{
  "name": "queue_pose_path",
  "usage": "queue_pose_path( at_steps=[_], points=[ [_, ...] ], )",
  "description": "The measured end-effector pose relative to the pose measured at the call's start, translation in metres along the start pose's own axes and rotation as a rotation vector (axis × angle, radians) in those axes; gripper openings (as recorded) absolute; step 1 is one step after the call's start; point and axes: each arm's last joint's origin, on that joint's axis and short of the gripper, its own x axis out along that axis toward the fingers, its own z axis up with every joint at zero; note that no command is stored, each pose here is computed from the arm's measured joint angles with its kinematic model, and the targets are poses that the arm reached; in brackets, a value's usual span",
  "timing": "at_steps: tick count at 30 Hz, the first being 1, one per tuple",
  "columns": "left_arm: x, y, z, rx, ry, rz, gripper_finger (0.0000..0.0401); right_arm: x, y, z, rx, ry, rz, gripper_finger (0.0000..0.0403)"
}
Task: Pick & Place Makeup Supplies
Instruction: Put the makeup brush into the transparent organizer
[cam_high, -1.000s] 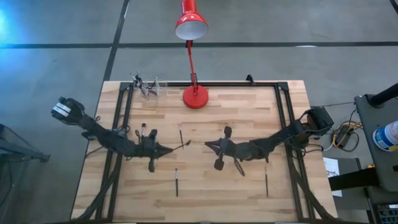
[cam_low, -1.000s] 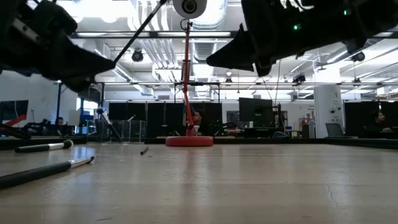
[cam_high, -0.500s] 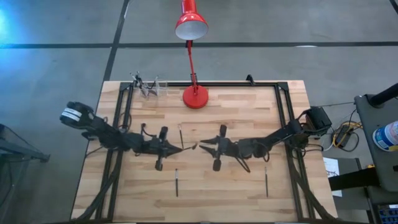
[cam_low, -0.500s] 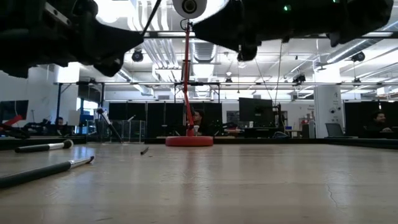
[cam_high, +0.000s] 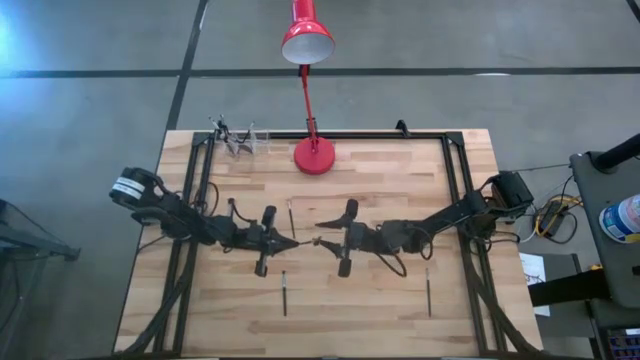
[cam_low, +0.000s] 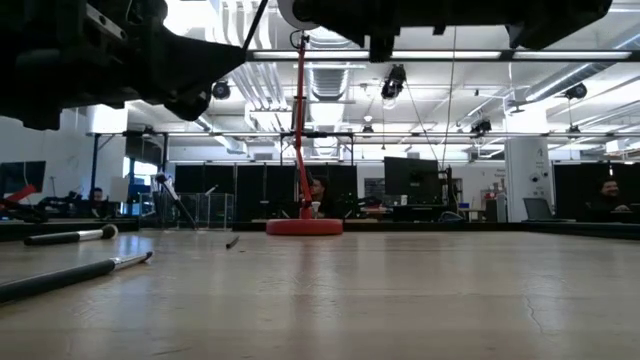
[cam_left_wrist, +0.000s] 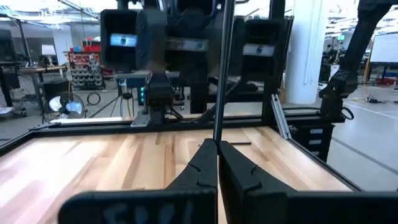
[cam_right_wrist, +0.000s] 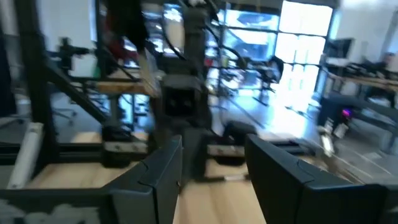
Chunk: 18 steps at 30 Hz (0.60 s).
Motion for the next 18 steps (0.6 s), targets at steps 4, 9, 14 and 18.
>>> queue_pose_path(
  at_steps=[4,9,14,18],
  points=[
    [0.000,0.000,0.000,0.001,0.001,0.000,0.0000,0.002,0.003,0.006,-0.011,-0.035,0.058,0.0169],
    [0.000,0.000,0.001,-0.001,-0.008,-0.001,0.0000,0.002,0.004,0.007,-0.011,-0.039,0.071,0.0171],
    [0.000,0.000,0.001,-0.002,-0.008,0.000,0.0000,0.003,0.004,0.010,-0.014,-0.064,0.071,0.0171],
    [0.000,0.000,0.002,-0.002,-0.008,0.000,0.0000,0.005,0.007,0.015,-0.011,-0.080,0.118,0.0170]
  ],
)
